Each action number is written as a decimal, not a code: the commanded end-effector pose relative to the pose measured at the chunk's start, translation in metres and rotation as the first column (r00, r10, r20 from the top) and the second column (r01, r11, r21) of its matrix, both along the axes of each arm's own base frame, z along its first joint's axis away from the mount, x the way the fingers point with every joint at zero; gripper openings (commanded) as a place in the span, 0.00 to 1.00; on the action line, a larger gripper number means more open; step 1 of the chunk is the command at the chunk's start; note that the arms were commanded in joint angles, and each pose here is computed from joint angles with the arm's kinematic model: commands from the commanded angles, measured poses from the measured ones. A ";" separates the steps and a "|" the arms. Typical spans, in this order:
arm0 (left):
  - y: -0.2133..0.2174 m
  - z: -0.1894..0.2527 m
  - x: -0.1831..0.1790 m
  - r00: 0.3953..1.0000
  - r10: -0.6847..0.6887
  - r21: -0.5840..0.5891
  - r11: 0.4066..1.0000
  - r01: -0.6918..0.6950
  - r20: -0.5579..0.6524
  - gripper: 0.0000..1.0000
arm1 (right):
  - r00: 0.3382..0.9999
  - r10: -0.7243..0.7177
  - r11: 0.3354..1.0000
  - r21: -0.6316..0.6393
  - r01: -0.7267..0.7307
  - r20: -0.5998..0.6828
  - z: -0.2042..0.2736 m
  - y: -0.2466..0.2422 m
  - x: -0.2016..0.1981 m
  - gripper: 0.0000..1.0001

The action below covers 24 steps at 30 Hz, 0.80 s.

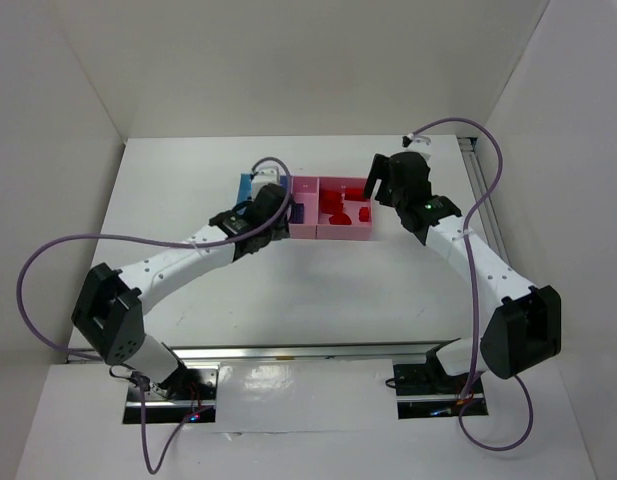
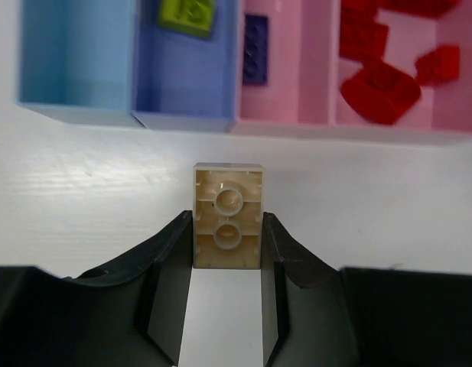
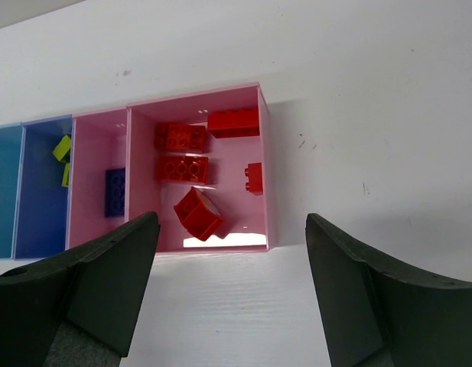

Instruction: Sort the legos into containers by color

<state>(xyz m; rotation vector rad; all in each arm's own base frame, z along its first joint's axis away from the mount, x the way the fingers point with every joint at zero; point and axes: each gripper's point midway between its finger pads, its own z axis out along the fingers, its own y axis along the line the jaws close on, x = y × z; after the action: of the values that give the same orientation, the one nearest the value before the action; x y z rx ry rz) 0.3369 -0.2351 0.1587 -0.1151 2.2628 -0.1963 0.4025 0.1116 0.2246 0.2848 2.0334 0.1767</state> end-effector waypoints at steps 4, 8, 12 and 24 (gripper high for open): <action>0.058 0.011 0.070 0.995 0.094 0.069 0.993 -0.095 0.014 0.15 | 0.999 0.008 1.000 0.026 -0.009 0.035 0.012 0.002 0.003 0.84; 0.070 0.006 0.109 0.995 0.096 0.048 0.994 -0.095 -0.019 0.15 | 1.000 0.000 1.000 0.019 0.000 0.028 0.009 -0.002 -0.003 0.84; 0.070 -0.007 0.141 0.993 0.095 0.109 0.990 -0.088 -0.063 0.18 | 1.000 -0.010 1.000 0.016 0.009 0.019 0.007 -0.006 -0.003 0.84; 0.086 -0.024 0.151 0.983 0.149 0.125 0.983 -0.135 -0.107 0.80 | 1.000 -0.019 1.000 0.013 0.019 0.010 0.005 -0.010 -0.004 0.87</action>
<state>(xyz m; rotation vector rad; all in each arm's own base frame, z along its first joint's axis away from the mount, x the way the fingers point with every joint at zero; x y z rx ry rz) 0.4809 -0.1523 0.1022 -0.2112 2.4287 0.0431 0.4022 0.1069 0.2202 0.2929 2.0459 0.1772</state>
